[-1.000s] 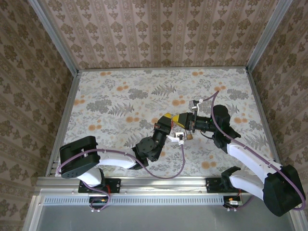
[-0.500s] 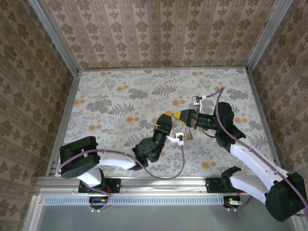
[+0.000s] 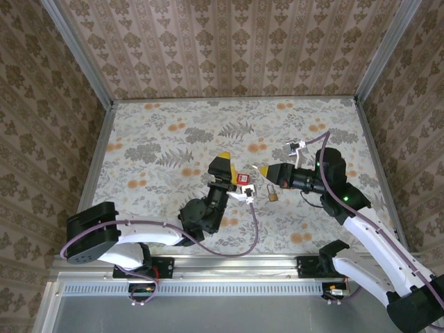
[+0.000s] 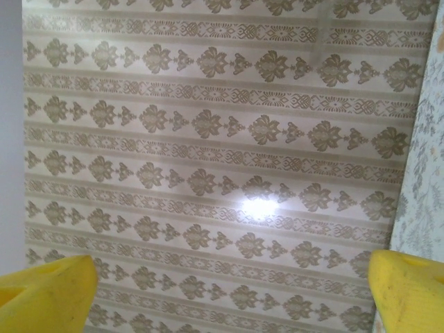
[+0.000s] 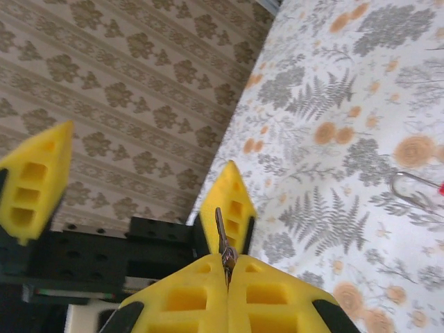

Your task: Unlock with the key

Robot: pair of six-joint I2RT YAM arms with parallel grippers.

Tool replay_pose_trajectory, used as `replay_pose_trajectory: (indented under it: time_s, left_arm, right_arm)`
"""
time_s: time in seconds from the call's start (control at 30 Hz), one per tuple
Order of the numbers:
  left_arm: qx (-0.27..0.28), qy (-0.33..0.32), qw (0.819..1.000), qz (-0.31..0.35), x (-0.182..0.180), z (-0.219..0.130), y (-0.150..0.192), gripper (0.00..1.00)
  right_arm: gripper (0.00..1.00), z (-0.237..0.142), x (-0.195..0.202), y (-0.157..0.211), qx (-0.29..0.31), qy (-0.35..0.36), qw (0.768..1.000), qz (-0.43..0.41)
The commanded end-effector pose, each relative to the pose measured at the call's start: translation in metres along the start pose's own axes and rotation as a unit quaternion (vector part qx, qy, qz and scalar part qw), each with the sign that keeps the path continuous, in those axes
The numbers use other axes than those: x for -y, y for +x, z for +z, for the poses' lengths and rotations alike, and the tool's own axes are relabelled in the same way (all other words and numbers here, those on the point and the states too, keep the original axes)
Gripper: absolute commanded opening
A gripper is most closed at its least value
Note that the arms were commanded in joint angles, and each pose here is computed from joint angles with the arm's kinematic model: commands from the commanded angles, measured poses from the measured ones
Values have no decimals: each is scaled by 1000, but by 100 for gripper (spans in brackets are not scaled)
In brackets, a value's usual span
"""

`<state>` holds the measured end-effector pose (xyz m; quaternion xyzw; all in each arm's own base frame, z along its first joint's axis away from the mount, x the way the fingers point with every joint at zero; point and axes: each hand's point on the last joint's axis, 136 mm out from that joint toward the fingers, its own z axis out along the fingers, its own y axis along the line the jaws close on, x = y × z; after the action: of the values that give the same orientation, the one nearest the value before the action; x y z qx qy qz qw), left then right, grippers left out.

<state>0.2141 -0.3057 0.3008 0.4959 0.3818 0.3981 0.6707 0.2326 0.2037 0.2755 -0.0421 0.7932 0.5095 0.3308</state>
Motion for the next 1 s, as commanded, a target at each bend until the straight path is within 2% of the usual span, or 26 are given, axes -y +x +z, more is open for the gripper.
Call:
replay_pose_trajectory:
  time_s: [0.0,0.1,0.2,0.27,0.33,0.53,0.67,0.77,0.87,0.97]
  left_arm:
    - [-41,-28,991,-121,-28,4,24,100]
    - [-72,-11,979,-192,-31,13,41,100]
    - [-96,86,957,-261,-5,23,51,100]
    - [-102,174,918,-342,13,26,55,93]
    - [-107,215,885,-400,20,32,56,86]
    - [-70,372,826,-418,70,45,1,79]
    - [-42,482,763,-428,106,51,-42,76]
    - [-32,533,730,-426,129,57,-64,74]
    - [-17,591,674,-443,147,59,-87,70]
    - [-13,636,626,-452,164,61,-108,65]
  right_arm:
    - [5,-7,15,2,-1,53,998,-30]
    - [5,-8,26,3,-2,81,996,-32]
    - [5,-12,44,7,-4,125,992,-27]
    - [5,-15,56,11,-5,151,988,-23]
    - [5,-18,63,17,-8,164,986,-18]
    - [5,-34,85,27,-1,224,975,-6]
    - [6,-44,96,38,-5,251,968,10]
    - [6,-52,100,43,-5,266,964,14]
    - [6,-58,100,48,-3,269,963,17]
    - [6,-62,101,53,-3,272,962,23]
